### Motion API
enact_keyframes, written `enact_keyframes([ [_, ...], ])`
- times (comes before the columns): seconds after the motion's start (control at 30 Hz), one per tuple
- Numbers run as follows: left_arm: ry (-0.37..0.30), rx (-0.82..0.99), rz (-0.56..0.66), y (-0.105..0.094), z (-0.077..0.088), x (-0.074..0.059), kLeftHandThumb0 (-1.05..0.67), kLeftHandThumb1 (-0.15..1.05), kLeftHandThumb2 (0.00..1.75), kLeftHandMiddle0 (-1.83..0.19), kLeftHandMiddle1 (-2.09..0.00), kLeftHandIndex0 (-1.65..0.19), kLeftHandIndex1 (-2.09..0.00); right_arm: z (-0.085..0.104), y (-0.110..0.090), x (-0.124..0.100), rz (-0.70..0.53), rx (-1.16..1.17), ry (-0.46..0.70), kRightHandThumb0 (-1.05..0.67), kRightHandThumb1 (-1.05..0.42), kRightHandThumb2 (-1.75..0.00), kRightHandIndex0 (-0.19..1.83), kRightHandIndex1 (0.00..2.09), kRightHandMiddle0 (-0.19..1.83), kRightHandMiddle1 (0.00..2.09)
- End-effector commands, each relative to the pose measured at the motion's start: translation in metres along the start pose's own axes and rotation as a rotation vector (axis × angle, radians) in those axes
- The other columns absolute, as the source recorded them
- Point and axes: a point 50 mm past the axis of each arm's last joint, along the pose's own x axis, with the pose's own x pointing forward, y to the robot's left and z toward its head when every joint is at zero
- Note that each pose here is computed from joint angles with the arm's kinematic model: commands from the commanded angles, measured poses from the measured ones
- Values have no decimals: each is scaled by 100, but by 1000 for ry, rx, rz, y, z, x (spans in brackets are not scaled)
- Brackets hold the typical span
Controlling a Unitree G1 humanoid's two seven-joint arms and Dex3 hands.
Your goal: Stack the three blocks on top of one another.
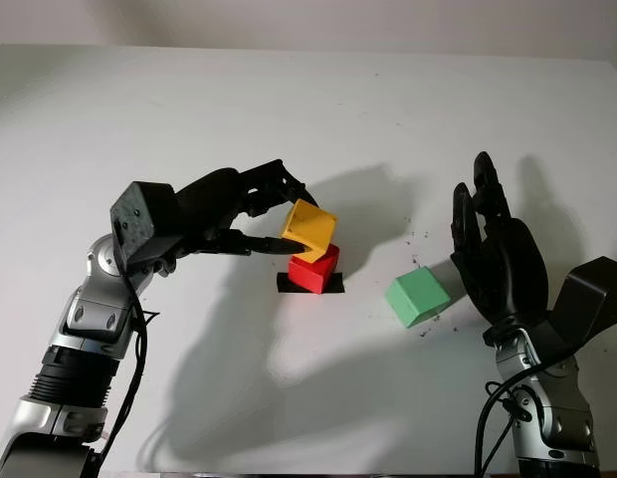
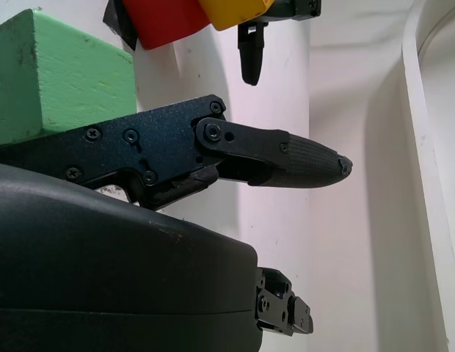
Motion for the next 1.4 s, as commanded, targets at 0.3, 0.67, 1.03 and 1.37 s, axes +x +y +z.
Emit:
enact_keyframes([
  [0.3,-6,28,-79,-3,1,10,-46,105,11,-5,-3,-30,-157,3,-3,-1,-14,1,-12,-65,-105,-55,-19,0,-19,0],
  [0.67,-1,42,-90,-2,-1,10,-46,105,12,-3,-5,-31,-153,3,-4,-1,-17,1,-13,-64,-105,-56,-19,0,-19,0],
  [1.03,24,97,-87,0,4,8,-54,105,7,12,-4,-15,-88,4,-4,-2,-19,5,-13,-65,-105,-53,-19,0,-19,0],
  [1.37,23,117,-100,0,6,6,-59,95,5,19,-4,-2,-55,3,-4,-2,-10,-5,-11,-65,-105,-55,-19,0,-19,0],
])
